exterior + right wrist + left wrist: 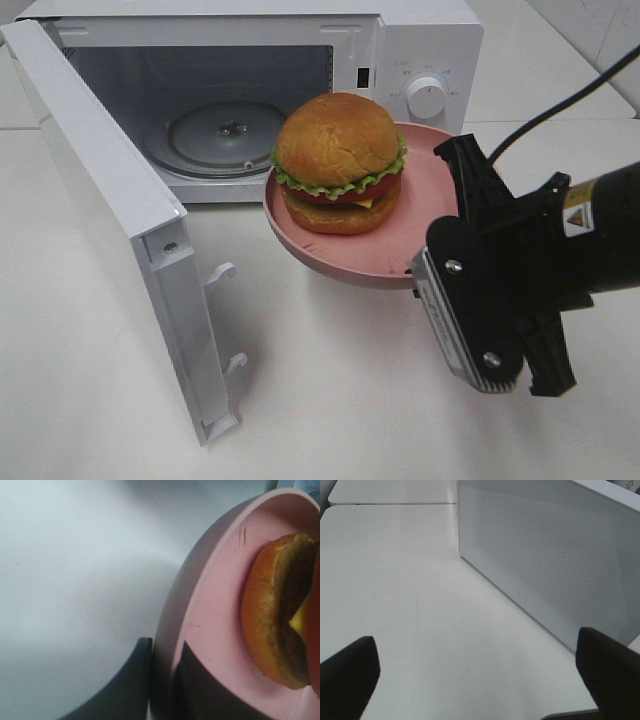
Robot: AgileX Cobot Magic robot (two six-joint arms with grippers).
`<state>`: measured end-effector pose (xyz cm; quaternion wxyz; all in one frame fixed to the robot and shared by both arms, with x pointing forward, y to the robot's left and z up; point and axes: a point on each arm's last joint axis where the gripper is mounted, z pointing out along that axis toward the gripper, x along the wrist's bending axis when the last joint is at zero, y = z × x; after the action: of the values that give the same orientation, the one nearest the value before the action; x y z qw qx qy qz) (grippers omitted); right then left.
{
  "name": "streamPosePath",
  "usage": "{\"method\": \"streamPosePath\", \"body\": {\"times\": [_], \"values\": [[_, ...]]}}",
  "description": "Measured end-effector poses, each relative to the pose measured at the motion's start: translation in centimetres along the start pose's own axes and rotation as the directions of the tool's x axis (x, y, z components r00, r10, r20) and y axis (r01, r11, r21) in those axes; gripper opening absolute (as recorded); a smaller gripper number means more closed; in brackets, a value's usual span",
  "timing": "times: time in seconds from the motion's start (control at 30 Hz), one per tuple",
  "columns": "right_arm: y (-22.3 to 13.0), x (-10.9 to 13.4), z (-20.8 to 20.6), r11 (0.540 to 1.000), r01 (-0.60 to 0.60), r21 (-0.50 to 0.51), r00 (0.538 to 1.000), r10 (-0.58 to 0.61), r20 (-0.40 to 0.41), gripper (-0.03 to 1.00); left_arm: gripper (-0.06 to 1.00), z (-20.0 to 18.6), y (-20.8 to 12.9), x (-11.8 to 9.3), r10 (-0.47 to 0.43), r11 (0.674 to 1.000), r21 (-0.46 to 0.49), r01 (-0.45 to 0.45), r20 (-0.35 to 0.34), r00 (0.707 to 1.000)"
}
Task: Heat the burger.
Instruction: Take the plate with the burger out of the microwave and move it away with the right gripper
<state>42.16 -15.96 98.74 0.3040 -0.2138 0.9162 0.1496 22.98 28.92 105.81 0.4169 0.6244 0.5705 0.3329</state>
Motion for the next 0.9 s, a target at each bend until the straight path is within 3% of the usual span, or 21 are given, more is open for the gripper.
{"method": "streamPosePath", "body": {"times": [0.5,0.9], "values": [[-0.7,4.6,-4.2,0.998,-0.062,-0.004,0.998,0.062,0.014,0.1,0.99,0.0,0.0,0.0,0.0,1.0,0.0,0.0,0.0,1.0],[-2.1,6.5,-7.8,0.978,-0.166,0.125,0.986,0.165,0.018,0.1,0.99,0.0,0.0,0.0,0.0,1.0,0.0,0.0,0.0,1.0]]}}
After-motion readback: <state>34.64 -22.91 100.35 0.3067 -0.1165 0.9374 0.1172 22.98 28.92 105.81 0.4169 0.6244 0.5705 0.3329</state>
